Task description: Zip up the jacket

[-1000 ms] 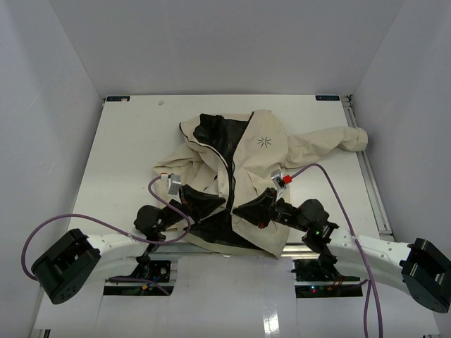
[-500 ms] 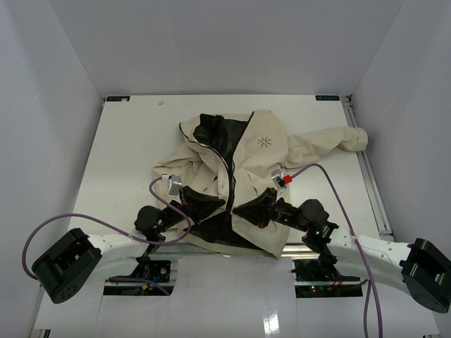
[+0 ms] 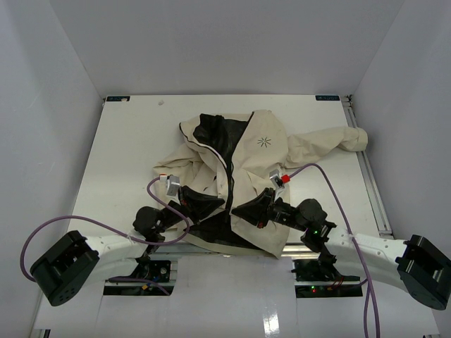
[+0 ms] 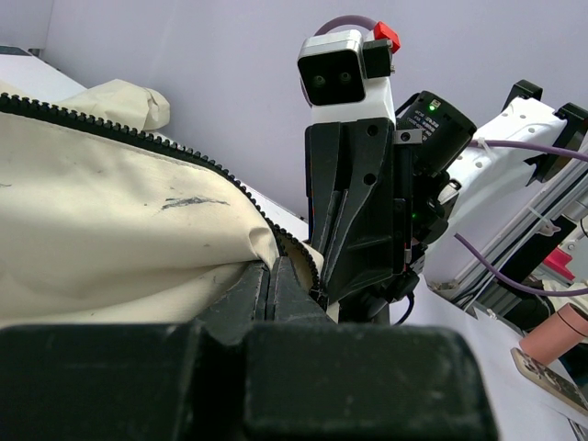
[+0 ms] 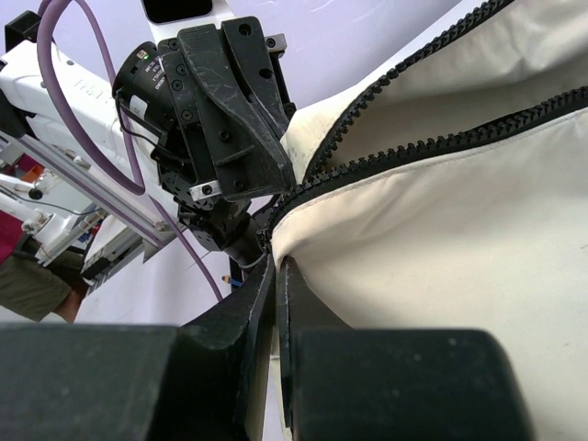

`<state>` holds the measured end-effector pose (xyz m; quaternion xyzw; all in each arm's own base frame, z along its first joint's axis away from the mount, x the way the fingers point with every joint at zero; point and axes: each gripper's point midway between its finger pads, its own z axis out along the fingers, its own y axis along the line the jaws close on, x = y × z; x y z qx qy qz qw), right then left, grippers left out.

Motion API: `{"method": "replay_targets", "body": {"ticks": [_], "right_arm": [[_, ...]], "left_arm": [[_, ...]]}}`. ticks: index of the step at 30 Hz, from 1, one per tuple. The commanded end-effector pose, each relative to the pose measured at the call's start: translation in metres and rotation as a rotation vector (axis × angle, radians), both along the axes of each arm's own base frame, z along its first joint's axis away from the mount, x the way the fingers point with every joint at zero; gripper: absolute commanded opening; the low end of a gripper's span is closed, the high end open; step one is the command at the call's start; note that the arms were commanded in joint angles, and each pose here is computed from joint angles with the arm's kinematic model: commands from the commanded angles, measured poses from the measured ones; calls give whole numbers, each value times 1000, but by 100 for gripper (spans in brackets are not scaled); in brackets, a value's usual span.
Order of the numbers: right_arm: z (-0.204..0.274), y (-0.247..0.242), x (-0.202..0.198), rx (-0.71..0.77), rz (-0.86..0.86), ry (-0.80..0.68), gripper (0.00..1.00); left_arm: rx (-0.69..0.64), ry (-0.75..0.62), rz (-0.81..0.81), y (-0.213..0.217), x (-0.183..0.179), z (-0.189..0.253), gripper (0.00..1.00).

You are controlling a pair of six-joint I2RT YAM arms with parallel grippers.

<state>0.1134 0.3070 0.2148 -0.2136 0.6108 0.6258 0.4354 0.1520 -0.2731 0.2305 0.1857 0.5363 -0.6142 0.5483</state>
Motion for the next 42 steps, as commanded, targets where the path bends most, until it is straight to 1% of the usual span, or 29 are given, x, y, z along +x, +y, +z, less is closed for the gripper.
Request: {"method": "replay_targets", "body": {"ticks": [1,14,42], "right_arm": [[16,-1,-7,69,28,-32,8],[9,1,-7,55,37,-18,8],[22,3,1,85,6,-3,8]], "left_arm": [[-356,-360,-14,37,-41,106,0],[-366,-377,-9,39,-42,110,0],[-338,-413,-34,38,-50,101,0]]}}
